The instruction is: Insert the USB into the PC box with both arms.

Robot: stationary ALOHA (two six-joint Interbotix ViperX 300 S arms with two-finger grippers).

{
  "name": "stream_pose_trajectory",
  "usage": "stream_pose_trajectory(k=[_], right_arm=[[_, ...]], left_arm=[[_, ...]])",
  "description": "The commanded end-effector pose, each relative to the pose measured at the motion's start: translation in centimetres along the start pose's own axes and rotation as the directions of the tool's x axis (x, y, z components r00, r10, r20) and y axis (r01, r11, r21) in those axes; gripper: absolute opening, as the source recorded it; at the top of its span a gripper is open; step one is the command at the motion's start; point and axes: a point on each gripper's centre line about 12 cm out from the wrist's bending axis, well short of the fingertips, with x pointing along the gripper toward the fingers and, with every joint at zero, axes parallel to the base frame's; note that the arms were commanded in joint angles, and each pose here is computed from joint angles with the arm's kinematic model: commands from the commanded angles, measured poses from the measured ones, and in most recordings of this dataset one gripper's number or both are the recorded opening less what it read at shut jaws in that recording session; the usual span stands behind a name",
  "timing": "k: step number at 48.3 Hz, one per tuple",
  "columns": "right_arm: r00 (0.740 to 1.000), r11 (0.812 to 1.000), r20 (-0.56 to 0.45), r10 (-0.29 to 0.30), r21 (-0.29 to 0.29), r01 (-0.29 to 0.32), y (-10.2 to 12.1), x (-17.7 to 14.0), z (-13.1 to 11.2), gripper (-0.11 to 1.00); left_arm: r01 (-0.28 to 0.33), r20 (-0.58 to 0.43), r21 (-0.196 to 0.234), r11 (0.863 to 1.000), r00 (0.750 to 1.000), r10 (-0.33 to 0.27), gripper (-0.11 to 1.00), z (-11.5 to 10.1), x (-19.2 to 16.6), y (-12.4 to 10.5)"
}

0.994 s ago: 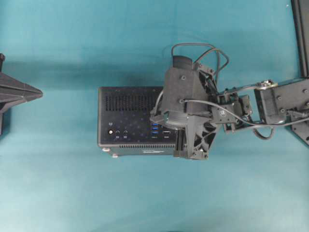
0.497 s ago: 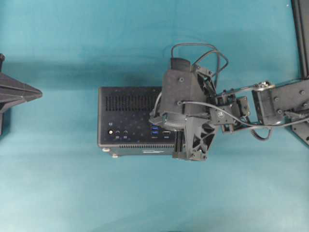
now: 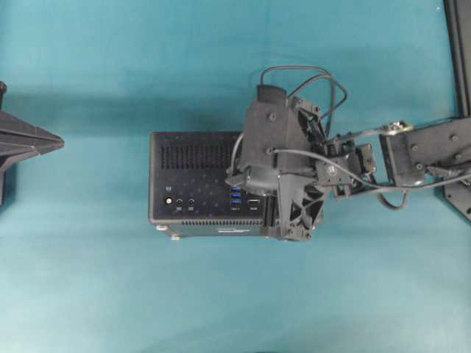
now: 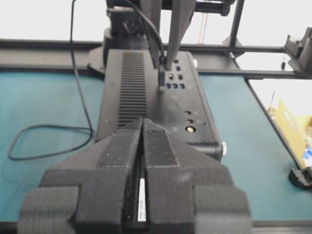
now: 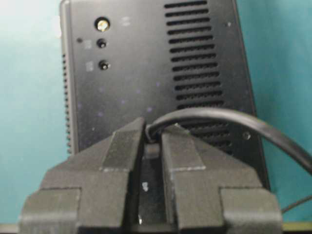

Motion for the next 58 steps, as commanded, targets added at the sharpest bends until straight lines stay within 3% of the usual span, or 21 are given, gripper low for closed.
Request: stream_pose_trajectory(k=[1,19,47,58], right_arm=[[1.000,1.000,-0.005,-0.003,-0.002,0.003,-0.2,0.0,-0.1,0.14],[0.998,0.999,-0.022,0.053,0.009,-0.053,1.6,-0.1,-0.7,0.14],[0.999,0.999,-0.030,0.010,0.044,-0.008,-0.6,0.4,-0.4,0.14],[0.999,0.999,-0.046,0.027,0.041,-0.025,0.2,0.4,-0.9,0.14]], left_arm=[[0.002,0.014,0.000,1.000,1.000,-0.002,0.00,0.4,0.1,0.0],[0.002,0.017,0.000,1.000,1.000,-0.002,0.00,0.4,0.0,0.0],[0.002,0.012,0.000,1.000,1.000,-0.002,0.00,0.3,0.1,0.0],[0.002,0.015,0.000,1.000,1.000,-0.002,0.00,0.4,0.0,0.0]])
